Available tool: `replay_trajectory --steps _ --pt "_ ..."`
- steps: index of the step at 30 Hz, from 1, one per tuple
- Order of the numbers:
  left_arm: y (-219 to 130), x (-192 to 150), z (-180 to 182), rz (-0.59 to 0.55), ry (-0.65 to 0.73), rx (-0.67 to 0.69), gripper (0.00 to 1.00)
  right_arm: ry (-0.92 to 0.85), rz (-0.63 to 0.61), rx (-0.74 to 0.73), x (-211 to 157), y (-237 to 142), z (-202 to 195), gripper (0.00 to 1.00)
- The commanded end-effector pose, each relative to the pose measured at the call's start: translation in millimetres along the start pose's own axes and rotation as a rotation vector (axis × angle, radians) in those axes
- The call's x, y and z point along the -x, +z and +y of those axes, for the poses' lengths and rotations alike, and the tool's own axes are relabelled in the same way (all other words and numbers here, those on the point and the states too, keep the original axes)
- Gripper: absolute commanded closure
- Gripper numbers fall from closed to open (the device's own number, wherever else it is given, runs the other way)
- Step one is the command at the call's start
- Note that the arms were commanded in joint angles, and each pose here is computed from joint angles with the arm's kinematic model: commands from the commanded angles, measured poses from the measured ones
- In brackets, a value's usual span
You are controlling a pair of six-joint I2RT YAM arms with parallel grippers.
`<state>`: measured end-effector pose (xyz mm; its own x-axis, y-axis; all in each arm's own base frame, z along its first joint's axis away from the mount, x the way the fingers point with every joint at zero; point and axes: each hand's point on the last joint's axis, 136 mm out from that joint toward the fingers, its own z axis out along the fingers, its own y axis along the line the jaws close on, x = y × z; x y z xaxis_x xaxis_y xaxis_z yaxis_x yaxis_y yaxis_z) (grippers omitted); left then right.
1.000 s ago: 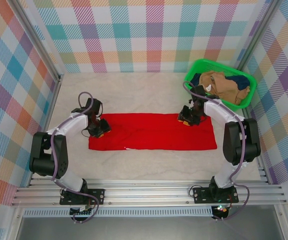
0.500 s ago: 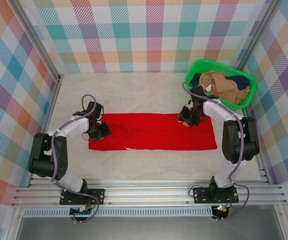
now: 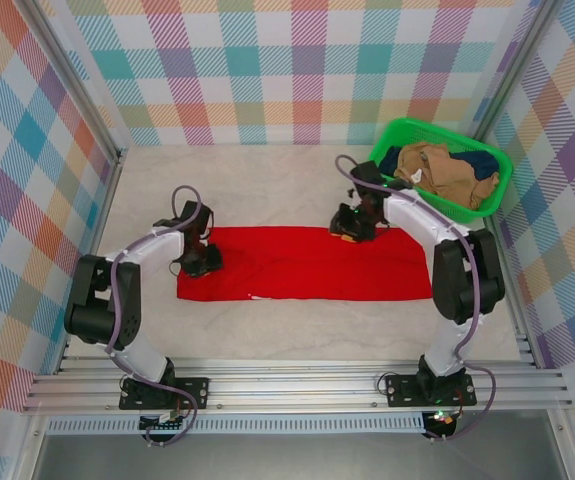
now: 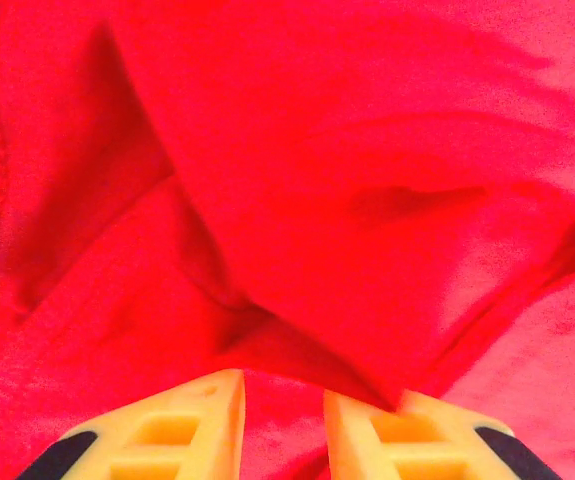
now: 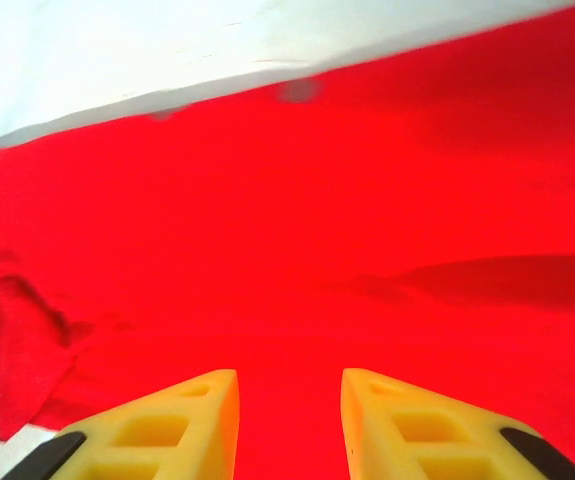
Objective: Fold and stack the t-shirts
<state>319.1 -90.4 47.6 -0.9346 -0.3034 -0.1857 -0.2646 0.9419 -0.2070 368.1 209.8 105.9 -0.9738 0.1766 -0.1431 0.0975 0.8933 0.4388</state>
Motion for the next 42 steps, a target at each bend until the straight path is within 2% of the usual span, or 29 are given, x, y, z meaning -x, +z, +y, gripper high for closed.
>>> replay_trajectory --steps 1,4,7,10,13,24,30,34,37,42 --pt "-42 19 -47 -0.117 -0.002 -0.115 0.71 0.024 0.055 0.024 -13 15 9 0.67" --pt "-29 31 -61 -0.100 -0.044 -0.136 0.71 0.035 0.108 0.049 -20 28 11 0.68" --pt "-9 44 -77 -0.070 -0.072 -0.147 0.63 0.037 0.147 0.028 -27 39 2 0.68" --pt "0 54 -99 -0.059 -0.038 -0.145 0.63 0.041 0.165 0.005 -32 45 -5 0.68" --pt "12 48 -107 -0.027 0.016 -0.097 0.64 0.052 0.166 0.003 -35 46 -8 0.69" --pt "32 24 -96 0.022 0.116 0.028 0.66 0.056 0.157 0.012 -37 42 -7 0.69" --pt "24 26 -86 -0.026 0.164 0.082 0.61 0.054 0.152 0.021 -34 40 -4 0.69" --pt "32 23 -82 -0.006 0.192 0.099 0.60 0.056 0.157 0.024 -36 41 -4 0.69" --pt "39 19 -85 0.007 0.192 0.077 0.62 0.058 0.155 0.024 -37 40 -5 0.69" --pt "34 17 -94 -0.005 0.178 0.036 0.76 0.059 0.156 0.018 -38 40 -7 0.69"
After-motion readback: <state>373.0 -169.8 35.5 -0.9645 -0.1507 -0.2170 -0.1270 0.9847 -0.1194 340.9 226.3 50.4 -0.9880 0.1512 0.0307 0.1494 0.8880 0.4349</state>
